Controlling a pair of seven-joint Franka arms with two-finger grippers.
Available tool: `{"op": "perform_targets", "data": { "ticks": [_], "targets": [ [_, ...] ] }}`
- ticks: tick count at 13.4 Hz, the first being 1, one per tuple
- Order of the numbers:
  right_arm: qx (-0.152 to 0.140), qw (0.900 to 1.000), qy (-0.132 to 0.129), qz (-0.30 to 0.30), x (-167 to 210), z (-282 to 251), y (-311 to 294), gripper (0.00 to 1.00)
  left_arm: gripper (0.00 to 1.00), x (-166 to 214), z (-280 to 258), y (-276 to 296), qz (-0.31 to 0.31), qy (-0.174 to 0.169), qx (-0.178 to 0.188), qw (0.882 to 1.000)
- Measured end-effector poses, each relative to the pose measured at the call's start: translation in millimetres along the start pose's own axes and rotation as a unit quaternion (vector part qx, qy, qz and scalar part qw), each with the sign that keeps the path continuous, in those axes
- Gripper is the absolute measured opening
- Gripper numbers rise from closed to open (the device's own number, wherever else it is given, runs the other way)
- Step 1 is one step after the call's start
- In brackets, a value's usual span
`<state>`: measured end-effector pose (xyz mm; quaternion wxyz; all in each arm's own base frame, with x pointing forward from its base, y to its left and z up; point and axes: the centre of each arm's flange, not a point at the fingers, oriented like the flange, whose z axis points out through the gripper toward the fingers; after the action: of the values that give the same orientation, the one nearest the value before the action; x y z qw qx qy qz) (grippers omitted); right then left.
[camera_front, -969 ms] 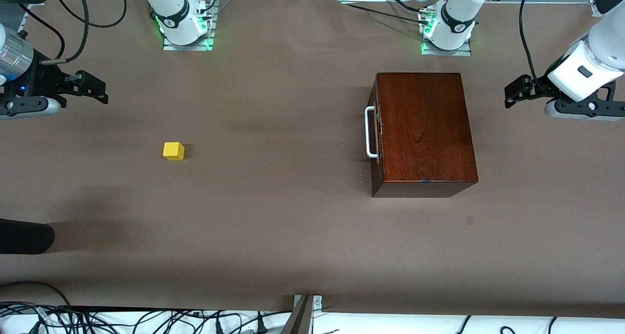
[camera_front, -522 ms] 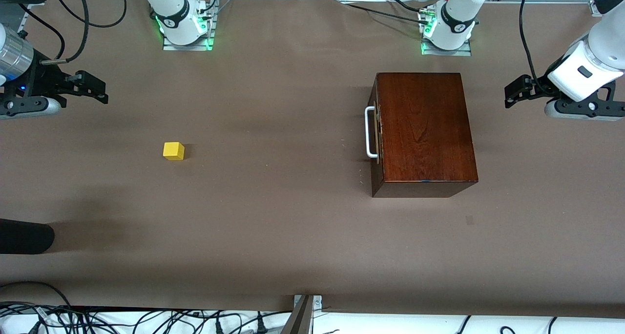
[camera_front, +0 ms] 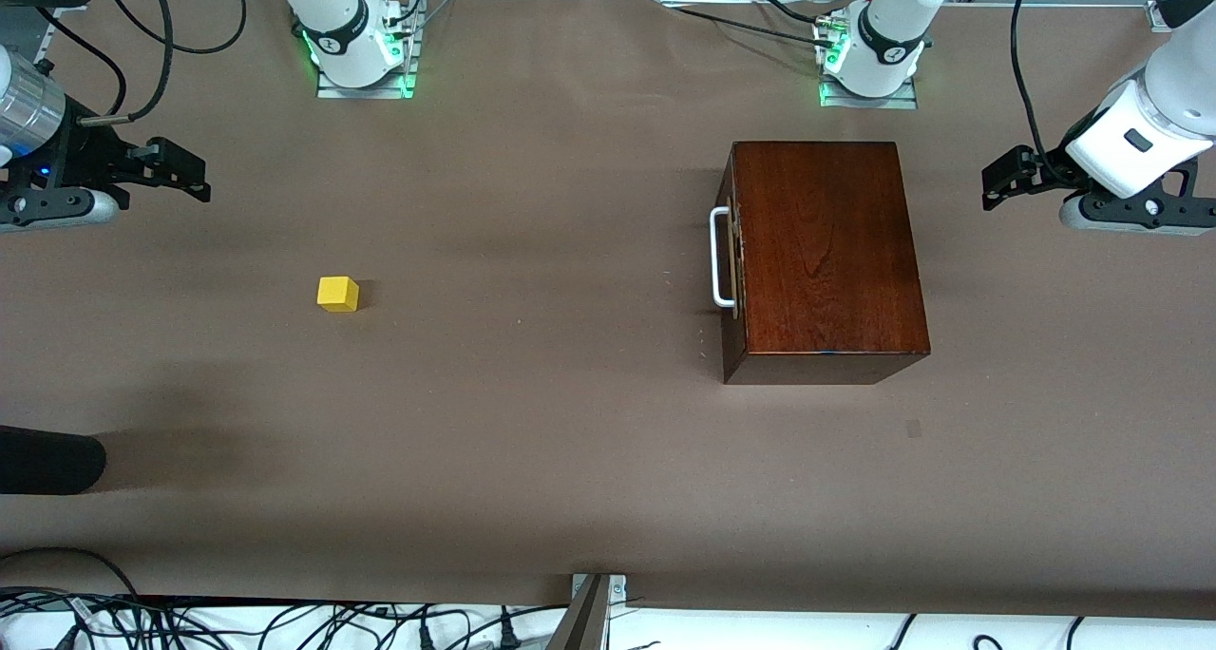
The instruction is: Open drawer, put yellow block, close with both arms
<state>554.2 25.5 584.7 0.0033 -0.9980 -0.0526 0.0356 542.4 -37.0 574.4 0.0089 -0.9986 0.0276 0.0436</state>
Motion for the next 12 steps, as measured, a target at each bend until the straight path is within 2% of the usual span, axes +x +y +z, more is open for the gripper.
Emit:
{"op": "perform_targets", "data": {
  "ticks": [12],
  "targets": [
    [0.0,1.0,0.0,0.004,0,0,5,1.0,1.0,3,-3,17,0.014,-0.019,-0.008,1.0]
  ]
}}
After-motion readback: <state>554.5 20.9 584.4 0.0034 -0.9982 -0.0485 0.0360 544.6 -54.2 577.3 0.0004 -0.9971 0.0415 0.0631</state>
